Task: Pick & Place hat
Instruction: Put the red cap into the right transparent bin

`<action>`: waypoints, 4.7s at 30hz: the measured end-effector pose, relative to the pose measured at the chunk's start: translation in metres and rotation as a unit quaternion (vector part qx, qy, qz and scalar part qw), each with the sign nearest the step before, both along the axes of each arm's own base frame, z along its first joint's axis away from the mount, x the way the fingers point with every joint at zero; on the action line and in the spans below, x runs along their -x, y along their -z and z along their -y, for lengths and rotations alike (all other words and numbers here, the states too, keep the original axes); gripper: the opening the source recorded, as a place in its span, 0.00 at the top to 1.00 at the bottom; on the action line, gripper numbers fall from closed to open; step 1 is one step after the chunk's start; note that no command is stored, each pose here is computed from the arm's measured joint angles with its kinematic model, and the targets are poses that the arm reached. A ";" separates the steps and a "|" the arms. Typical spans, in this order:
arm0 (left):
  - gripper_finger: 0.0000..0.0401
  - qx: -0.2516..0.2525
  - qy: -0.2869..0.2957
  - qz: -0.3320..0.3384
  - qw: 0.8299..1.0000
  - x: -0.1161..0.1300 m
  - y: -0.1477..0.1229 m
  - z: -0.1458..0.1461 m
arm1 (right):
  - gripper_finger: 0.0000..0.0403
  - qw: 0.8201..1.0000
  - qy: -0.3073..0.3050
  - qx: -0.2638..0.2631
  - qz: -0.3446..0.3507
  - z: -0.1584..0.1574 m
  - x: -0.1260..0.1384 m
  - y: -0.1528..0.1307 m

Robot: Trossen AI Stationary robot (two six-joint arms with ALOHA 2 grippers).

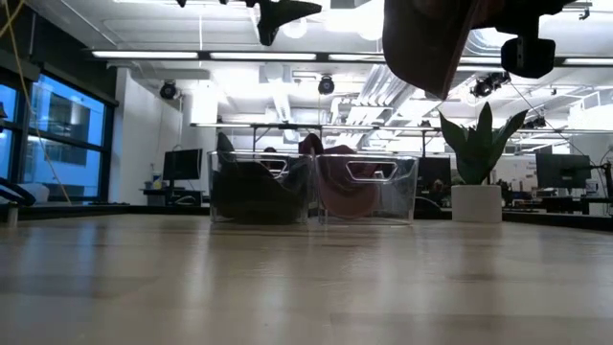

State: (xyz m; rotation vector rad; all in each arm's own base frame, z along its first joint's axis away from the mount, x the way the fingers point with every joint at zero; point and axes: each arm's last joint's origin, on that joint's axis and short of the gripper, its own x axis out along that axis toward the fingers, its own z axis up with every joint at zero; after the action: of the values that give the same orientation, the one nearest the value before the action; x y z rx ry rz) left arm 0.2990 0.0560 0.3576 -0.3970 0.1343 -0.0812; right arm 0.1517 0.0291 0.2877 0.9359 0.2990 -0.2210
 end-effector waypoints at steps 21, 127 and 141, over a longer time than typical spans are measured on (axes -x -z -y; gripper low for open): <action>0.34 -0.178 0.002 0.046 0.983 -0.017 0.003 0.035 | 1.00 1.000 -0.007 0.015 -0.019 0.000 0.001 0.004; 1.00 -0.215 -0.101 -0.119 0.964 -0.107 -0.023 0.033 | 0.61 0.995 -0.090 0.025 0.017 0.006 0.021 -0.008; 1.00 -0.158 -0.141 -0.105 0.972 -0.106 -0.032 0.031 | 0.70 0.976 -0.066 0.205 -0.026 0.011 0.022 -0.088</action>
State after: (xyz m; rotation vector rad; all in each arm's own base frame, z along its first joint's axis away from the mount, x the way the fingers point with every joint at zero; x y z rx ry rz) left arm 0.4052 0.0249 0.3898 -0.1011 0.2947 0.2615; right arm 0.1298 0.0181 0.3759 0.5008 0.3466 -0.1757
